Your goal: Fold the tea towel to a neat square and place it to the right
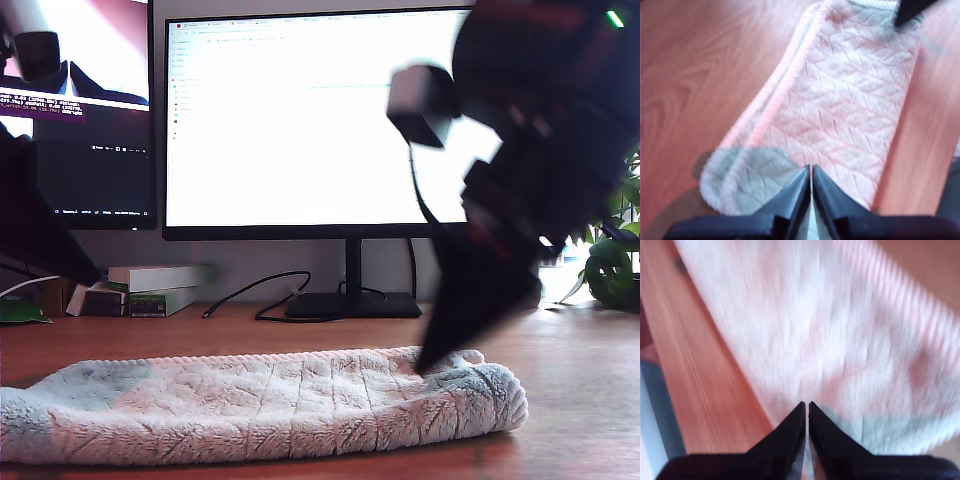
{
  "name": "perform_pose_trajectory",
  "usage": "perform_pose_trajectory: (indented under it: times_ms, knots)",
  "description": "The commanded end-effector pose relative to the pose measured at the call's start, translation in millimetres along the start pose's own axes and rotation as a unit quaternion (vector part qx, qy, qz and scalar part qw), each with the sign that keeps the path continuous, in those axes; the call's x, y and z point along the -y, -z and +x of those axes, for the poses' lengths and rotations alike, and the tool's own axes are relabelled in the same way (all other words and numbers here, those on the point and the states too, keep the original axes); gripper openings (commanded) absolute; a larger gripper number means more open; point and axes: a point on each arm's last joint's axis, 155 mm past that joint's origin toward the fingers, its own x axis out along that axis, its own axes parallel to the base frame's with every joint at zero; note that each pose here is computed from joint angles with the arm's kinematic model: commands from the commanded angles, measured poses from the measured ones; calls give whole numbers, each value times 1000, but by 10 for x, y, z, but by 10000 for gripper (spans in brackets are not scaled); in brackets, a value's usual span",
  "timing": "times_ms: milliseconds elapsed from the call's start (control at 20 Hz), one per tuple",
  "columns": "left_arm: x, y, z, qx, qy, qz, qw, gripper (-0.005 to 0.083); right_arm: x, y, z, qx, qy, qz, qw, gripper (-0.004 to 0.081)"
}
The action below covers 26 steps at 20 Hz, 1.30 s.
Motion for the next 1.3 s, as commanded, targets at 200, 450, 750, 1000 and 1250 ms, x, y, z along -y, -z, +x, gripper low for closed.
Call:
perform_pose_trajectory:
  times_ms: [200, 450, 750, 1000, 1250]
  knots:
    - [-7, -34, 12, 6, -1, -2, 1000, -19, 178, 136, 12, -24, 30, 15, 999, -11]
    - [-16, -51, 12, 9, -3, -4, 1000, -19, 147, 344, 79, -66, 21, 18, 997, -11]
    - [-14, -20, 29, 3, 0, -8, 1000, -19, 251, 89, 71, -28, 38, 29, 998, -11]
    - [10, 83, 115, -17, 15, -35, 999, -19, 279, 5, 26, -24, 40, 17, 999, -11]
    - [90, 306, 255, -59, 49, -65, 995, -21, 398, -23, -9, -13, 51, 14, 999, -11]
